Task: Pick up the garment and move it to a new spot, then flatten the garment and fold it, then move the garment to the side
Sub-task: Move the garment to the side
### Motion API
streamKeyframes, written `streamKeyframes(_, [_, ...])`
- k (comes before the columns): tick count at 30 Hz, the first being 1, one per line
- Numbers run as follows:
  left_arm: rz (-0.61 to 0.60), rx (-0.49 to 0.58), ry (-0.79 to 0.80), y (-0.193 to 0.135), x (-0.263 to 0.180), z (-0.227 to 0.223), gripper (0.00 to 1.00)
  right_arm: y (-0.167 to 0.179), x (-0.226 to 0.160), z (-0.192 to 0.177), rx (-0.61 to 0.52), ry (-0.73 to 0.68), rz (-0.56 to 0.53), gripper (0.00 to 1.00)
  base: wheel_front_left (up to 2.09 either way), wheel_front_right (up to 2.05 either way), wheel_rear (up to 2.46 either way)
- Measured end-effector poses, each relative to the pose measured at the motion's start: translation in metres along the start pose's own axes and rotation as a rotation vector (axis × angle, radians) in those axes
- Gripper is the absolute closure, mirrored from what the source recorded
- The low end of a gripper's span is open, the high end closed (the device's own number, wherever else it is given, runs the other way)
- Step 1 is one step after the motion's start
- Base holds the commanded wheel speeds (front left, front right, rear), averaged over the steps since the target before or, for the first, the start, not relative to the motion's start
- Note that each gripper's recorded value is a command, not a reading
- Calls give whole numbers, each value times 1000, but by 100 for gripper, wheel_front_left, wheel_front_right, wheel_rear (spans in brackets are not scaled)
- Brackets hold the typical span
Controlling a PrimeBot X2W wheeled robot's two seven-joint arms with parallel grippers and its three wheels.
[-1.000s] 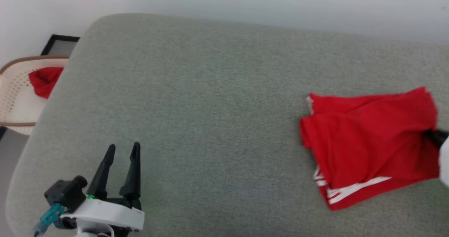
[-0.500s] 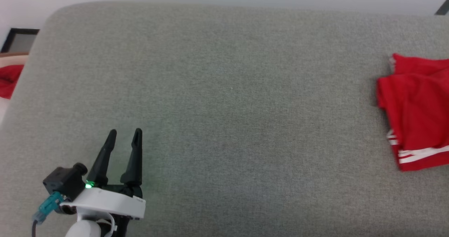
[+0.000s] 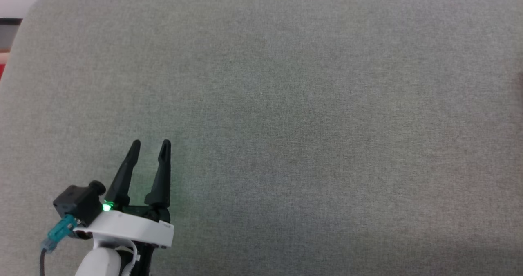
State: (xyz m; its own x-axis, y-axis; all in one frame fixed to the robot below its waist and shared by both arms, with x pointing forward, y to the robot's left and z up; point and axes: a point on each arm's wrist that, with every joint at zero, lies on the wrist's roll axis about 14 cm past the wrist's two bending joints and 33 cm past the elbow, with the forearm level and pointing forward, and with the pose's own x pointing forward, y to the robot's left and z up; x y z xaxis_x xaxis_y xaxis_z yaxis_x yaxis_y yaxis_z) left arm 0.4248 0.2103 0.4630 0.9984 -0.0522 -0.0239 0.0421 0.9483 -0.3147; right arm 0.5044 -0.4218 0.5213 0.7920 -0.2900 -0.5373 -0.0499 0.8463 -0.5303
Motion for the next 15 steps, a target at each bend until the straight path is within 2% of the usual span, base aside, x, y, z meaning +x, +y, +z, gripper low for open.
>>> streamKeyframes(6, [3,0,0,2,4,-1,0,-20,8,-9,-14,33,-60,100,0,0,0])
streamKeyframes(15, [10,3,2,5,8,-2,0,-12,26,-16,6,48,-72,100,0,0,0])
